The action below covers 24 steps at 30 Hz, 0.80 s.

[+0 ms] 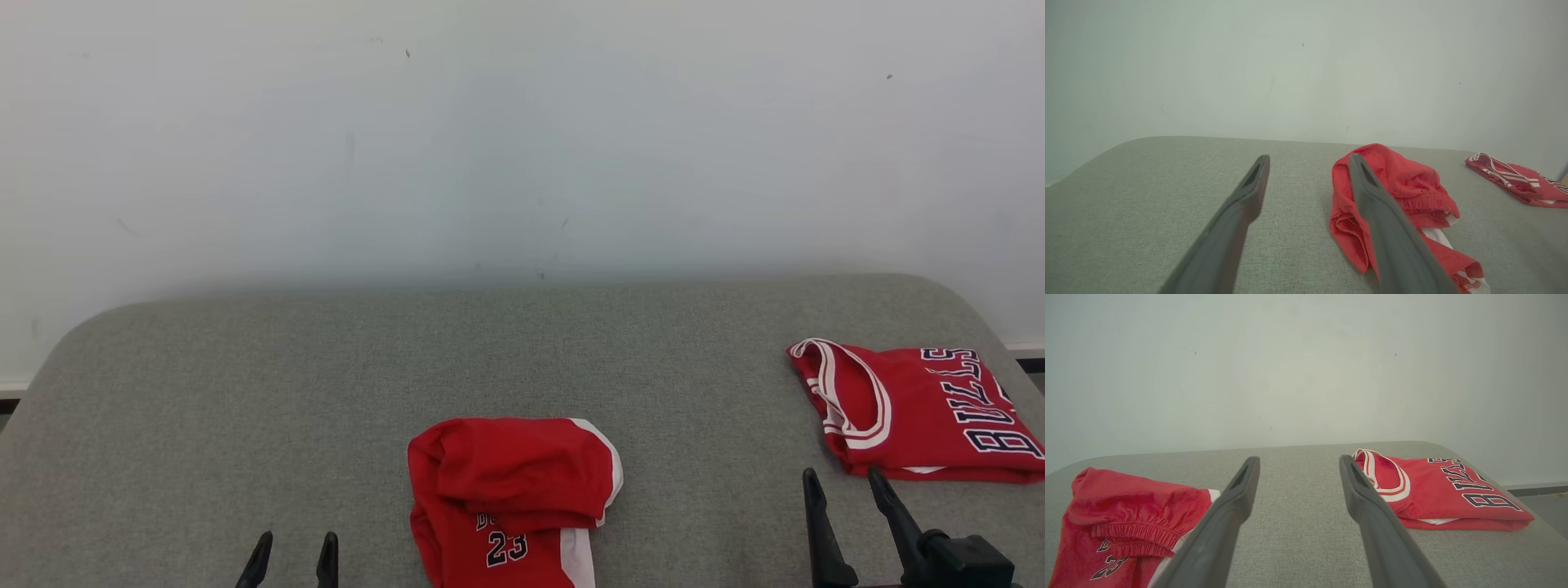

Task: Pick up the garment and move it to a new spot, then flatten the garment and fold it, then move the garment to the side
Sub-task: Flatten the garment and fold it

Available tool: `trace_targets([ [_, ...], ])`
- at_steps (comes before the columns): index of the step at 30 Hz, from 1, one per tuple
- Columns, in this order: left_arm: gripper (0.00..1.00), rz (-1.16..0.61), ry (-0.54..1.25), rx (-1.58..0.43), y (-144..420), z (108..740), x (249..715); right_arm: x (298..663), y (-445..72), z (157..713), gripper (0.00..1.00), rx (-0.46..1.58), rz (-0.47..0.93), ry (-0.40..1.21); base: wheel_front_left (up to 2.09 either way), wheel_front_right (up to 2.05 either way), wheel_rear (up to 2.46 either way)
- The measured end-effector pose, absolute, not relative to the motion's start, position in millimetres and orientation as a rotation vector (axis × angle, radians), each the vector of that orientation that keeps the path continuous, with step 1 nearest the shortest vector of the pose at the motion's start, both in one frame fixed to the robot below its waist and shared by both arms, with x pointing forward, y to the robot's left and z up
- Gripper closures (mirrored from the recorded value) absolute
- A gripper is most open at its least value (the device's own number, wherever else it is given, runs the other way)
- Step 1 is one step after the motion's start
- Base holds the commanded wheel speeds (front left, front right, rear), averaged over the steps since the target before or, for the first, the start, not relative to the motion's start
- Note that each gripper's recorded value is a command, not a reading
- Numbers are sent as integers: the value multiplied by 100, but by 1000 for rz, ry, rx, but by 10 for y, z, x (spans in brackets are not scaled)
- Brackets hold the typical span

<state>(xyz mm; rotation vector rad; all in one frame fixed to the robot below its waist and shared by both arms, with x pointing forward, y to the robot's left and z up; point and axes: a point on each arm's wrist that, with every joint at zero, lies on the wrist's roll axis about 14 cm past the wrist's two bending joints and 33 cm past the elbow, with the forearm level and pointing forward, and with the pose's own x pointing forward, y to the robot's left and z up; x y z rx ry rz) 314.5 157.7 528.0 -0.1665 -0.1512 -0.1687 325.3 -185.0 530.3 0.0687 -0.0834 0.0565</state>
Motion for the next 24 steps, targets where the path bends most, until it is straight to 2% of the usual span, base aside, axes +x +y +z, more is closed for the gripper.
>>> trace_targets([
  [12,0,-207,-131,-211,1453,5224,3155,3233,-1875,5314,0,72,47,-91,0,0,0],
  [24,0,-477,61,-325,385,4830,3269,3143,-2027,5389,0,72,-10,-103,0,0,0],
])
